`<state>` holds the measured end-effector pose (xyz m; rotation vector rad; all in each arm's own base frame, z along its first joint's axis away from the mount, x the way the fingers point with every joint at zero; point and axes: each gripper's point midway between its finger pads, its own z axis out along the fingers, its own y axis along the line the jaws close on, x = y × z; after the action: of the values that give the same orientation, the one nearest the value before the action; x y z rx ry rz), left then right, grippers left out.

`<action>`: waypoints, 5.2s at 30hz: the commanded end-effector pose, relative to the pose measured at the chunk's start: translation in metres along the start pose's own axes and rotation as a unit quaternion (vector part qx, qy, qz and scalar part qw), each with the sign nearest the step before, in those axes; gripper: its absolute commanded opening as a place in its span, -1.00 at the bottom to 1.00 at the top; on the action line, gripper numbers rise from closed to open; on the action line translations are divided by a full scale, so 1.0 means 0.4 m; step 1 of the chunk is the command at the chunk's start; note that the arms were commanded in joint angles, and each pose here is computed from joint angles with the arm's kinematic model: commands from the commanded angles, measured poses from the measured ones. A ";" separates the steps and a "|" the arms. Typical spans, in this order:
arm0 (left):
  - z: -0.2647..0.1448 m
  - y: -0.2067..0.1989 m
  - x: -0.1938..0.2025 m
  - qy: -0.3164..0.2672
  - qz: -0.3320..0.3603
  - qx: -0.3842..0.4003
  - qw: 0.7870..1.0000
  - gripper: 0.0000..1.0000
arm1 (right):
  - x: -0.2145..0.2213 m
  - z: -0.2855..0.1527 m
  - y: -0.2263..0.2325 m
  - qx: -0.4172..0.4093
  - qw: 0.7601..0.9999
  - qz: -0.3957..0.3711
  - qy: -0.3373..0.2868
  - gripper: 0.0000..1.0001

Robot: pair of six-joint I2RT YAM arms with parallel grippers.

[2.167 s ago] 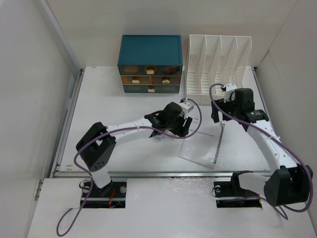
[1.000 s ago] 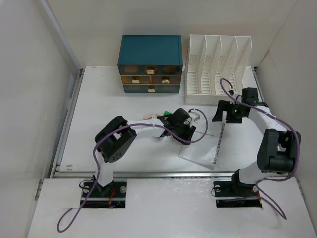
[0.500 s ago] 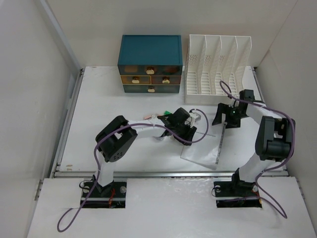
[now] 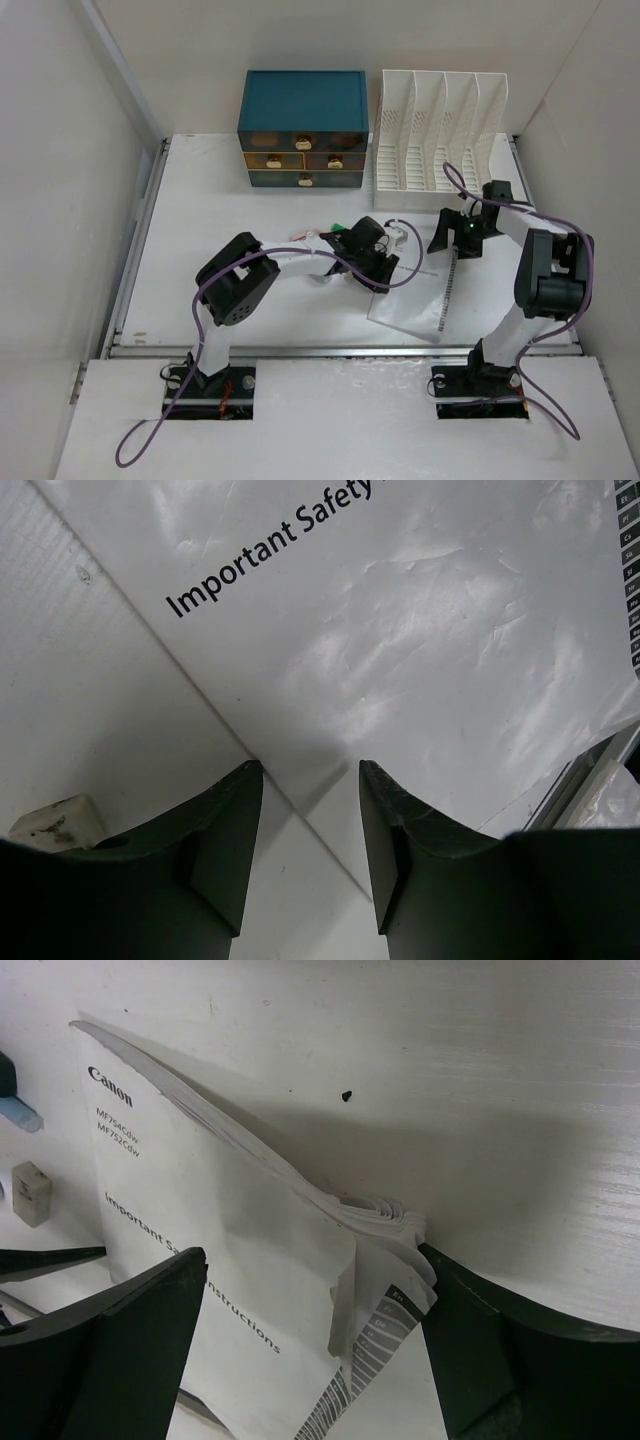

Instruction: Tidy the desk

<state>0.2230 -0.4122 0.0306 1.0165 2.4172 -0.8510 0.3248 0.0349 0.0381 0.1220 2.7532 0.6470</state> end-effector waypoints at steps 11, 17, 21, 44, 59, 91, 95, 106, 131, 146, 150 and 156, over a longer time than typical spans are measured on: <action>0.007 -0.024 -0.021 -0.002 0.004 0.020 1.000 -0.22 | 0.002 0.013 0.017 -0.038 0.999 -0.002 0.014 0.27; 0.009 -0.031 -0.030 -0.001 -0.001 0.025 1.000 -0.22 | 0.002 0.003 0.042 -0.065 0.998 -0.012 0.012 -0.04; 0.009 -0.031 -0.030 -0.001 -0.001 0.025 1.000 -0.22 | 0.010 -0.005 0.062 -0.090 0.995 -0.026 0.020 -0.41; -0.231 -0.030 -0.206 -0.149 0.023 0.009 0.988 0.56 | -0.182 -0.426 0.317 -0.121 0.930 -0.268 -0.219 -1.00; -0.375 -0.081 -0.275 -0.223 0.051 0.038 0.973 0.62 | -0.301 -0.777 0.435 -0.016 0.846 -0.335 -0.416 -1.00; -0.495 -0.023 -0.215 -0.249 0.044 -0.023 0.967 0.62 | -0.760 -0.765 0.343 0.165 0.775 -0.176 -0.585 -1.00; -0.495 -0.023 -0.215 -0.249 0.044 -0.023 0.967 0.62 | -0.777 -0.727 0.336 0.184 0.778 -0.175 -0.575 -1.00; -0.490 -0.014 -0.207 -0.246 0.046 -0.030 0.968 0.62 | -0.712 -0.868 0.357 0.209 0.744 -0.177 -0.610 -1.00; -0.497 -0.008 -0.203 -0.252 0.045 -0.037 0.966 0.69 | -0.915 -0.570 0.269 0.210 0.786 -0.175 -0.554 -1.00; -0.464 0.011 -0.192 -0.236 0.038 -0.045 0.970 0.69 | -0.914 -0.479 0.285 0.219 0.784 -0.181 -0.552 -0.98; -0.464 0.011 -0.192 -0.236 0.038 -0.045 0.970 0.69 | -0.892 -0.442 0.261 0.229 0.793 -0.189 -0.532 -0.57; -0.464 0.011 -0.192 -0.236 0.038 -0.045 0.970 0.69 | -0.871 -0.456 0.246 0.234 0.794 -0.186 -0.529 0.31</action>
<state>0.2537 -0.3254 0.2035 0.7594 2.0197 -0.8406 0.6063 -0.0046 0.2772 -0.0021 1.8217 -0.2243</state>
